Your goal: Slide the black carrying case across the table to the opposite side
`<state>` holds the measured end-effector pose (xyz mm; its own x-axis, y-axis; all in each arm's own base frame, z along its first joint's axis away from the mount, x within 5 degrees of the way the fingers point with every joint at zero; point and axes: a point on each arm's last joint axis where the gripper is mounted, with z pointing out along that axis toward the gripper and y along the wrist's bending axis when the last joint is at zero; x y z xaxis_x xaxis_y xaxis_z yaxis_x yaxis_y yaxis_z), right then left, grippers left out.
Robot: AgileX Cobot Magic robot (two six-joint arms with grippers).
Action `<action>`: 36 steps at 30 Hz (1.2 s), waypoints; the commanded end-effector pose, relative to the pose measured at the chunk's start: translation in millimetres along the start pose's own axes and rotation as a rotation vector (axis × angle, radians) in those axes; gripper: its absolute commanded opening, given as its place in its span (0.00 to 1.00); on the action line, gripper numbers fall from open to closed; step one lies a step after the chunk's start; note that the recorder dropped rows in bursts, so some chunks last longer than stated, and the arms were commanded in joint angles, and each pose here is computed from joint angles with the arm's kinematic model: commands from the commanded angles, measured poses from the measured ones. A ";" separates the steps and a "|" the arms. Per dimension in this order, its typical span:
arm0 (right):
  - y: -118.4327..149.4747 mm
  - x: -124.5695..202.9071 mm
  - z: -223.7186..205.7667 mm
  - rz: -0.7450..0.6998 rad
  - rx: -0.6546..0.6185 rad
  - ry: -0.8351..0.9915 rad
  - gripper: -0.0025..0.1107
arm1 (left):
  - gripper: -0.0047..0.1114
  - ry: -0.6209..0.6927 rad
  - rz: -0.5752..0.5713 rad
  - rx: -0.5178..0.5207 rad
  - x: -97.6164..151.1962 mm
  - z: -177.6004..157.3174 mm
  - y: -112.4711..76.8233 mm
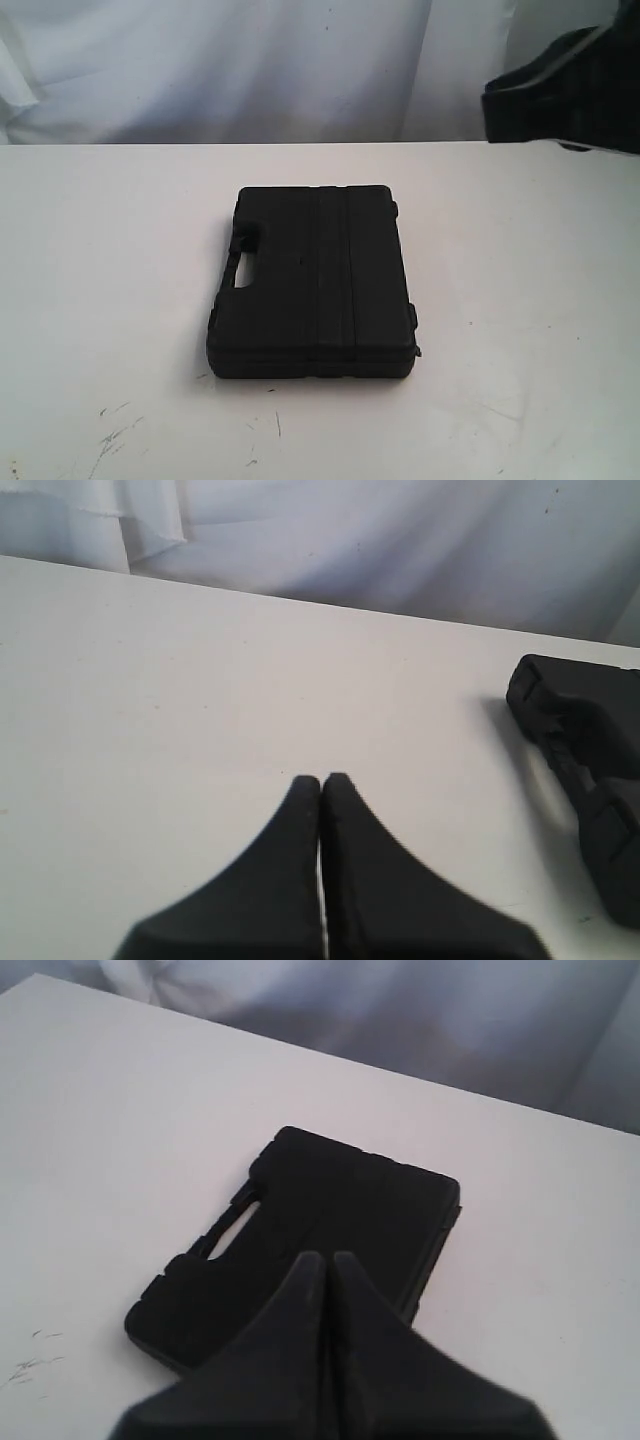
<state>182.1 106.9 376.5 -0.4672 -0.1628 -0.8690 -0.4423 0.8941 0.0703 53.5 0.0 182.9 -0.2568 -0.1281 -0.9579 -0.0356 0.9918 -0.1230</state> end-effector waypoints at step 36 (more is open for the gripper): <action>-50.0 212.4 -71.1 0.146 0.487 -0.464 0.02 | 0.04 -0.001 -0.002 0.006 1.1 0.2 -0.2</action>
<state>49.7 -1.7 234.0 -0.0820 0.0722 -0.9940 0.0407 0.9968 0.0691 53.5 0.0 182.9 -0.2568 -0.1281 -0.9579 -0.0356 0.9918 -0.1230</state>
